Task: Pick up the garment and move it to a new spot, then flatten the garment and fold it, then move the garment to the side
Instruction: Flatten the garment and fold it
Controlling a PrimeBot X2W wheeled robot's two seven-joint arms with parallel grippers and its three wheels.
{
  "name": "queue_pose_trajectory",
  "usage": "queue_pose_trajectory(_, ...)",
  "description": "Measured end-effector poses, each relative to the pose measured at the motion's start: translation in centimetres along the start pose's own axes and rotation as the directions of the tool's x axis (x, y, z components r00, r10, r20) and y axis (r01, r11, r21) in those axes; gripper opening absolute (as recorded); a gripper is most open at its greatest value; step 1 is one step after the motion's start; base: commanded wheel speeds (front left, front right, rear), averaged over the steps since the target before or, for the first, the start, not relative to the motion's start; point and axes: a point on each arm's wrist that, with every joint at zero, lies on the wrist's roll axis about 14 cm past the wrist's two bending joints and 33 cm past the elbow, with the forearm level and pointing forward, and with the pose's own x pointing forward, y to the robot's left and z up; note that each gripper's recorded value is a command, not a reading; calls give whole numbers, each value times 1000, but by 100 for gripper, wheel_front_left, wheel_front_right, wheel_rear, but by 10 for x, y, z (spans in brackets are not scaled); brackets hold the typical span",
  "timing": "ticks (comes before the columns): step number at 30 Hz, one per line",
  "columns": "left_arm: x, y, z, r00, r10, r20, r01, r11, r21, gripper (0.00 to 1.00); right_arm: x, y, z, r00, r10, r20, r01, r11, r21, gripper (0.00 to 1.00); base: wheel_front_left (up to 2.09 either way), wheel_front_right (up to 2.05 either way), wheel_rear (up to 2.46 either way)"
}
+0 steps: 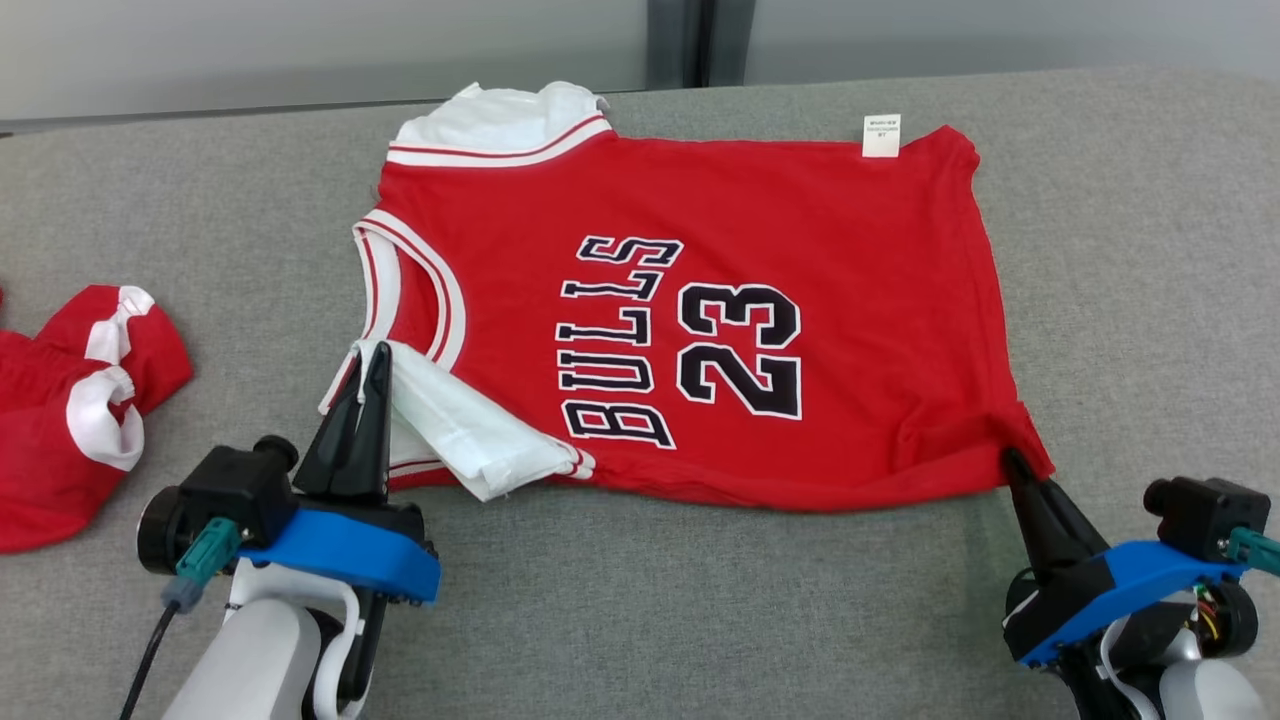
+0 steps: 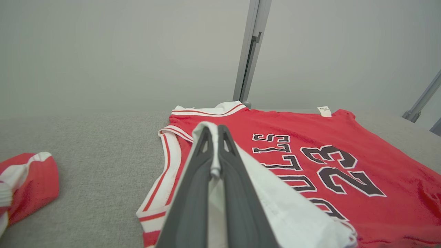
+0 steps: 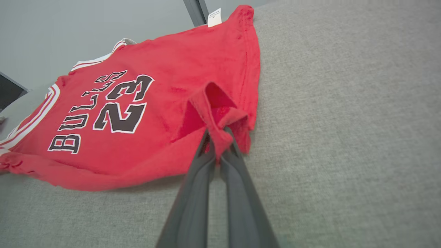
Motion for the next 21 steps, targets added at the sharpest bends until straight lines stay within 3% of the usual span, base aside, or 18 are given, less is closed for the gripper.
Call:
queue_pose_trajectory(16, 57, 14, -9, 999, -34, -30, 35, 998, 46, 0, 39, 5, 26, 999, 24, 36, -23, 1000, -9, 0, 0, 0, 0)
queue_pose_trajectory(17, 58, 16, -11, 999, -34, -37, 35, 998, 48, 0, 40, 5, 26, 999, 22, 34, -22, 1000, -13, 6, 0, 0, 0)
queue_pose_trajectory(18, 59, 17, -13, 999, -29, -45, 32, 998, 49, 26, 41, 5, 25, 999, 21, 34, -21, 1000, -14, 82, 0, 0, 0)
queue_pose_trajectory(19, 60, 18, -14, 999, -26, -47, 29, 998, 50, 96, 42, 5, 27, 999, 22, 38, -22, 1000, -15, 100, 0, 0, 0)
queue_pose_trajectory(21, 62, 19, -14, 999, -22, -46, 24, 998, 55, 100, 42, 6, 30, 998, 24, 57, -23, 1000, -18, 100, 0, 0, 0)
